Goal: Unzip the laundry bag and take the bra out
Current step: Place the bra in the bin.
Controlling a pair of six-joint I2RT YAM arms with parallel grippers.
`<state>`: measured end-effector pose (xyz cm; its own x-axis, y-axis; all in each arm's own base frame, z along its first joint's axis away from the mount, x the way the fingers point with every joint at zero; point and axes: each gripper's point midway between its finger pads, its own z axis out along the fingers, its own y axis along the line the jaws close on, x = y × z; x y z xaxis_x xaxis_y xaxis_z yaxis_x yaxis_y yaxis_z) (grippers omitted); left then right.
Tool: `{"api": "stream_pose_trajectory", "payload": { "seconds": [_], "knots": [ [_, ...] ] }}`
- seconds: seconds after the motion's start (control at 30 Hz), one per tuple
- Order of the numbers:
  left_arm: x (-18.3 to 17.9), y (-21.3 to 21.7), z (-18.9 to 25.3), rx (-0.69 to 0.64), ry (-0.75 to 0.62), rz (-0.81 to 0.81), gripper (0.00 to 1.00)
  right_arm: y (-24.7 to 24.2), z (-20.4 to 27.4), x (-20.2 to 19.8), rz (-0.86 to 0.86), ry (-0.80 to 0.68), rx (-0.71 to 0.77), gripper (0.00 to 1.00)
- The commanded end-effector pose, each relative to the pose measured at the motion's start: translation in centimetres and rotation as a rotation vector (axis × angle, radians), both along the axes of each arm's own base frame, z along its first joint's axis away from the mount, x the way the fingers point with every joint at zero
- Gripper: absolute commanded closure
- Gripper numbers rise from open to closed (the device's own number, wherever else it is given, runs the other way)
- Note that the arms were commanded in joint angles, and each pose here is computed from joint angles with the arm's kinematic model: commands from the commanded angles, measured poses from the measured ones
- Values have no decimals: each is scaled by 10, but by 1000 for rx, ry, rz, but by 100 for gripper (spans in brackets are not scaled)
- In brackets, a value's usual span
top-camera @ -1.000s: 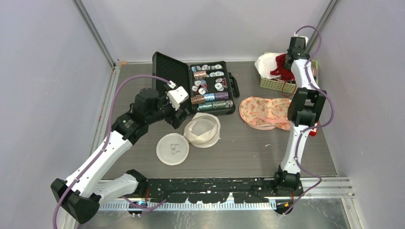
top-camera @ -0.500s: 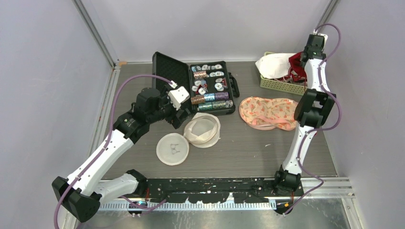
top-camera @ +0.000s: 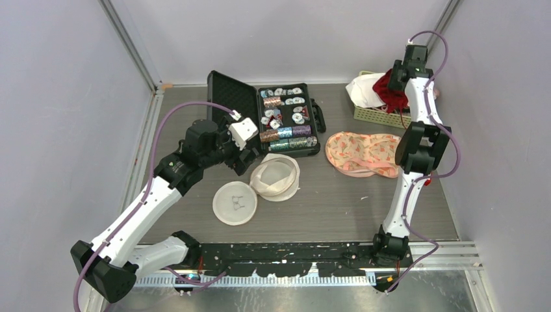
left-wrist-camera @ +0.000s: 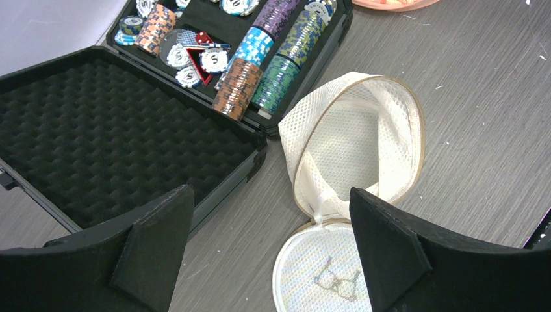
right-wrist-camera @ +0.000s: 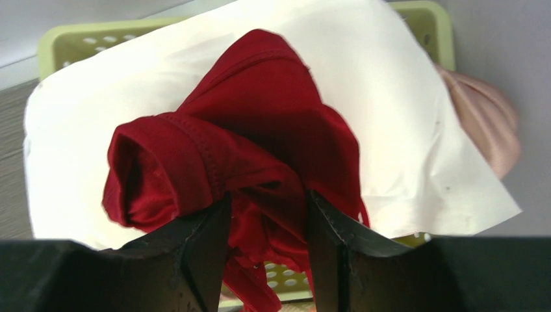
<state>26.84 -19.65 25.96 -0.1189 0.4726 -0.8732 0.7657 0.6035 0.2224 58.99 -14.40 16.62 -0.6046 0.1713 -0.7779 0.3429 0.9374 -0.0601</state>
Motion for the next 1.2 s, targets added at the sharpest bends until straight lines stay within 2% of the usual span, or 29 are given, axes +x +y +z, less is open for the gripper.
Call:
{"api": "stream_pose_trajectory", "payload": {
  "seconds": [0.0,0.23,0.47,0.6,0.8,1.17],
  "knots": [
    [2,-1,8,-17,-39,-15,10,33,49,-6,63,-82,57,47],
    [0,1,7,-12,-39,-14,10,65,45,-13,147,-43,110,29],
    [-1,2,6,-14,-40,-13,10,80,47,-22,207,-33,112,25],
    [-2,2,6,-14,-39,-13,10,80,53,-26,214,-32,104,17],
    [-4,4,6,-12,-38,-13,10,61,74,-30,168,-79,67,16],
    [-7,5,4,-7,-33,-18,10,56,108,-28,289,-189,209,14]
  ]
}}
